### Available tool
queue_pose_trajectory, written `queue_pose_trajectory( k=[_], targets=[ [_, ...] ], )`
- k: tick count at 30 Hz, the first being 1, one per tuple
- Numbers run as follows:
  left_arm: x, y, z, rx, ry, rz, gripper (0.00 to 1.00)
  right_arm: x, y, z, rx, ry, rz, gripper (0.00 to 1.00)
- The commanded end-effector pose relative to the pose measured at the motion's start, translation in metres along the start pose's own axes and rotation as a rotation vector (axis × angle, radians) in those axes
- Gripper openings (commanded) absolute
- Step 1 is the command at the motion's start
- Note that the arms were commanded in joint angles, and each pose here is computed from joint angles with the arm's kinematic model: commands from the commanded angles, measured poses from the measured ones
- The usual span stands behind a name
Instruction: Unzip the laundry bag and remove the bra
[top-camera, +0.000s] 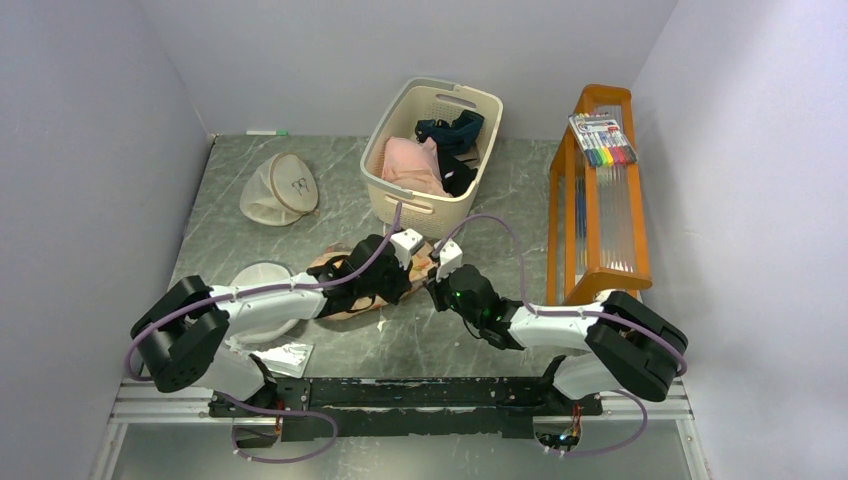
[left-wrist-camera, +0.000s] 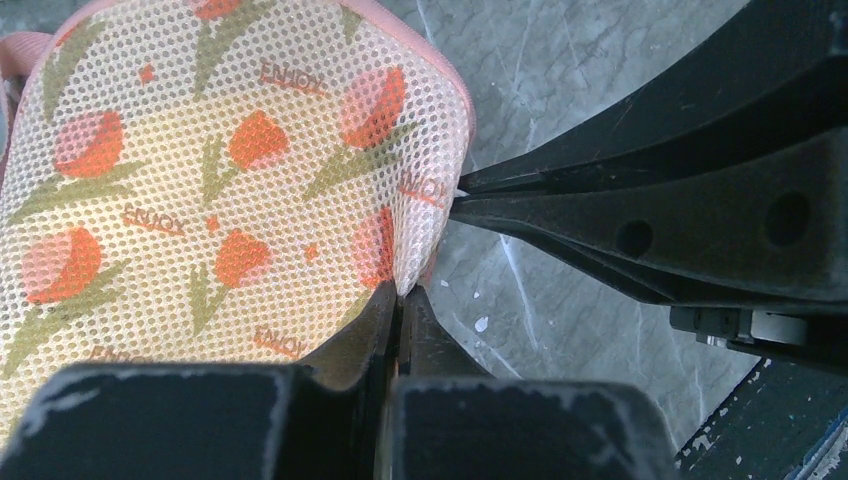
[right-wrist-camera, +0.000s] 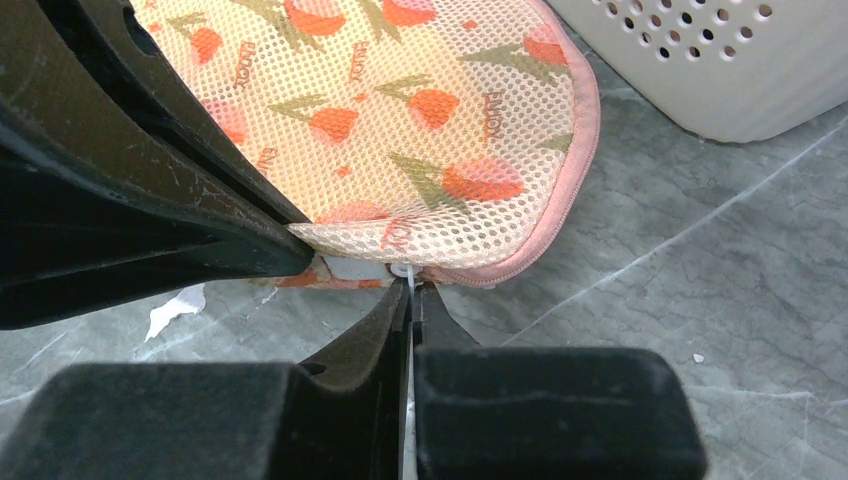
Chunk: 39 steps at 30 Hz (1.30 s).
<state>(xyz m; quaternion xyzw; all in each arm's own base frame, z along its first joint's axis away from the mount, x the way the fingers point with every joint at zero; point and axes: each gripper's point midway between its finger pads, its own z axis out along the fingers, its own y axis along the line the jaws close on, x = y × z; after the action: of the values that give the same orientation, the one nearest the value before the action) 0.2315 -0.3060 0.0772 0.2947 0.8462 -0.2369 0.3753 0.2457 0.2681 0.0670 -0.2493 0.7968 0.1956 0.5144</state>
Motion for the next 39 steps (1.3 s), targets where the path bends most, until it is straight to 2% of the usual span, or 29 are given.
queue_pose_trajectory(
  k=[1,10,15,19,21,24,27,30,34,39],
  targets=[
    [0.008,0.008,-0.009,-0.035,0.023,0.008,0.07,0.004,-0.018,-0.003,0.081,0.009,0.016,0.0],
    [0.01,0.006,-0.017,-0.02,0.021,0.032,0.07,0.017,-0.063,-0.002,0.252,0.063,0.126,0.0],
    [0.026,-0.008,-0.008,0.063,0.068,0.02,0.07,0.007,-0.066,0.001,0.198,0.03,0.142,0.0],
    [0.043,0.008,-0.001,-0.032,0.128,-0.013,0.07,0.005,-0.047,0.001,0.079,0.021,0.117,0.0],
    [0.046,0.019,-0.001,-0.1,0.143,-0.028,0.16,0.003,-0.031,-0.001,-0.011,0.006,0.101,0.0],
    [0.03,0.012,-0.008,-0.066,0.086,-0.03,0.44,0.0,-0.014,-0.004,-0.106,-0.013,0.081,0.0],
    [0.008,-0.006,-0.021,0.025,-0.002,-0.028,0.57,-0.006,0.001,-0.01,-0.191,-0.046,0.057,0.0],
    [-0.007,-0.018,-0.025,0.064,-0.035,-0.03,0.72,-0.009,0.013,-0.013,-0.252,-0.067,0.048,0.0],
    [-0.013,-0.025,-0.016,0.049,-0.029,0.002,0.72,-0.01,0.024,-0.013,-0.296,-0.07,0.032,0.0],
    [-0.004,-0.018,-0.001,-0.006,0.008,0.018,0.62,-0.011,0.024,-0.013,-0.294,-0.074,0.028,0.0]
  ],
)
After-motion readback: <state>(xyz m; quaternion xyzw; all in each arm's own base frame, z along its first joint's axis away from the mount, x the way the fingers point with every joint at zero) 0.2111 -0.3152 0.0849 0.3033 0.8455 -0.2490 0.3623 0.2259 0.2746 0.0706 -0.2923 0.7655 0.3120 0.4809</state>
